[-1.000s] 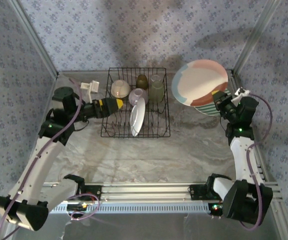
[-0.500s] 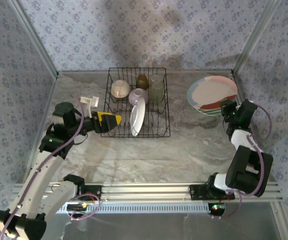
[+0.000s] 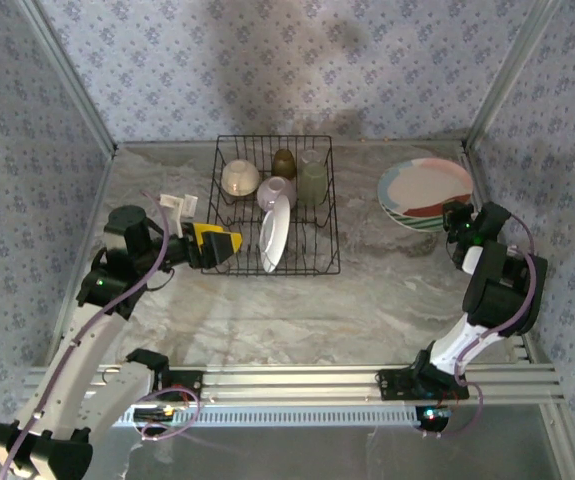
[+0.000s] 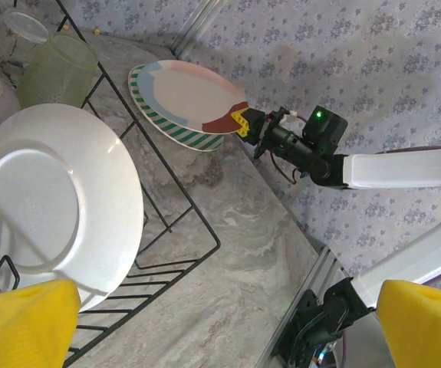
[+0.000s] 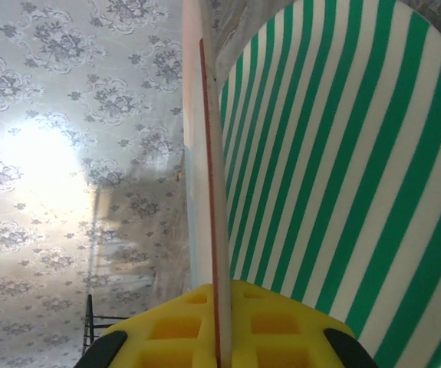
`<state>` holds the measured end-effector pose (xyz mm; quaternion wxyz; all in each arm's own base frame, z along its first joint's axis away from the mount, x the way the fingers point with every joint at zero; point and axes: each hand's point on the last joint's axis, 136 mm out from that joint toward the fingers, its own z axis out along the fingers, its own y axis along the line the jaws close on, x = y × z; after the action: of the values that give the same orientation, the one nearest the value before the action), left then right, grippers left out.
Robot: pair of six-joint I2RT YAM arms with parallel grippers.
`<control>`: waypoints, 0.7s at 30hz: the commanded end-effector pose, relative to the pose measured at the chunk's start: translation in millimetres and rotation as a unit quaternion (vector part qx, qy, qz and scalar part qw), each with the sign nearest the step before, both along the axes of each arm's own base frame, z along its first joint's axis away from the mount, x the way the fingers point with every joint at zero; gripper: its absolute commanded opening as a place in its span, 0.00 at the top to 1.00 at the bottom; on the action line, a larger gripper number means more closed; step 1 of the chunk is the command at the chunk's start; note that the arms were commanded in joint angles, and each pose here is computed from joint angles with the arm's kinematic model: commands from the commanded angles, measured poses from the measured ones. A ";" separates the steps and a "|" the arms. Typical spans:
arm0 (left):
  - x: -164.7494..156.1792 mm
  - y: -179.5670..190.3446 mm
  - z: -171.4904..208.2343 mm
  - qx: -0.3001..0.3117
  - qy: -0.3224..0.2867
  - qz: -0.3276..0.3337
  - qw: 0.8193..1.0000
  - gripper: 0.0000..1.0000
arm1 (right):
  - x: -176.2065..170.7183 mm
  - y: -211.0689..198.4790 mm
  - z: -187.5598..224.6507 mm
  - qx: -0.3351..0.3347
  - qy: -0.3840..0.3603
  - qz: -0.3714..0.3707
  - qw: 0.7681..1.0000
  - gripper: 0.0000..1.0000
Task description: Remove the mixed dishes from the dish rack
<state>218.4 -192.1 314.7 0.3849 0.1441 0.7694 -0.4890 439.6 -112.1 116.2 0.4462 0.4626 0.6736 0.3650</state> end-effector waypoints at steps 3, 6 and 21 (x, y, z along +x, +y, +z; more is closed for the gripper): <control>-1.8 0.6 4.4 0.001 -0.017 -0.008 1.000 0.01 | 20.1 -5.0 34.5 -0.005 -0.077 0.019 0.997 1.00; -1.1 0.4 3.5 0.001 -0.015 -0.008 1.000 0.01 | 24.0 -4.1 29.5 0.005 -0.080 0.024 0.996 1.00; 0.7 1.2 0.9 0.003 -0.010 -0.006 1.000 0.01 | 23.1 -5.9 -1.2 0.022 -0.054 0.020 0.998 1.00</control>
<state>220.2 -191.2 313.6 0.3852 0.1440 0.7702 -0.4875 455.5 -112.2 95.8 0.4374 0.4592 0.6601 0.4025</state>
